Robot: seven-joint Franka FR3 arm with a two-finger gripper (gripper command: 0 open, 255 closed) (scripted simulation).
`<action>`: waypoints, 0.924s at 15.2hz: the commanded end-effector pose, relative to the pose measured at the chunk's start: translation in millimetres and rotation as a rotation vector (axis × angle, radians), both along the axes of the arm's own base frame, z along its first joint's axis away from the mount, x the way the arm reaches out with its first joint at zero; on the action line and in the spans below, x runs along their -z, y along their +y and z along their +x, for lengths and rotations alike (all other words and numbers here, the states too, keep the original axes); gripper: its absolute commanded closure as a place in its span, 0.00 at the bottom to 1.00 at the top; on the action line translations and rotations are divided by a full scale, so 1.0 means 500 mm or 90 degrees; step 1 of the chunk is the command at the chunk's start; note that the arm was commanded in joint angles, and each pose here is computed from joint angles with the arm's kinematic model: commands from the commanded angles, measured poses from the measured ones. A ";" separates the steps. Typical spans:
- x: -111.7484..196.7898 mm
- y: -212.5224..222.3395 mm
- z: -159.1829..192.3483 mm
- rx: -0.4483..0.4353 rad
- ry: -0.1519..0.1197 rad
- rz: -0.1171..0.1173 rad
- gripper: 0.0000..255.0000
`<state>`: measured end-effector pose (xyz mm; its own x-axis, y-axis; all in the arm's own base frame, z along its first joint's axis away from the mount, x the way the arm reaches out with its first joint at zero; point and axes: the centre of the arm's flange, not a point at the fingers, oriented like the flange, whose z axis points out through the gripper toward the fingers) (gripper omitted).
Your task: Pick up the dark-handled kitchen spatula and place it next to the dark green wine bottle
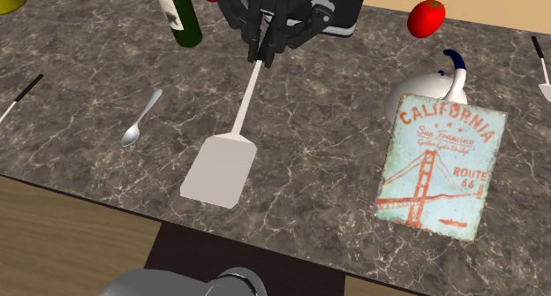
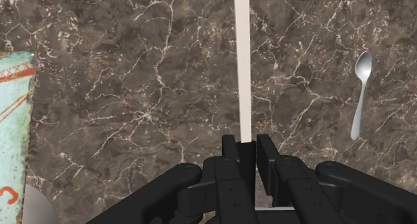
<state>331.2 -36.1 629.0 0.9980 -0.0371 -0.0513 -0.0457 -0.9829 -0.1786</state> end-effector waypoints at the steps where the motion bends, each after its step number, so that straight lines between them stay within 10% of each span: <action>1: -0.022 -0.001 0.003 0.000 0.000 0.000 1.00; 14: -0.087 0.115 0.111 0.000 0.000 0.000 1.00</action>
<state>377.0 9.6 672.7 0.9980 -0.0368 -0.0517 -0.0455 -0.9830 -0.1779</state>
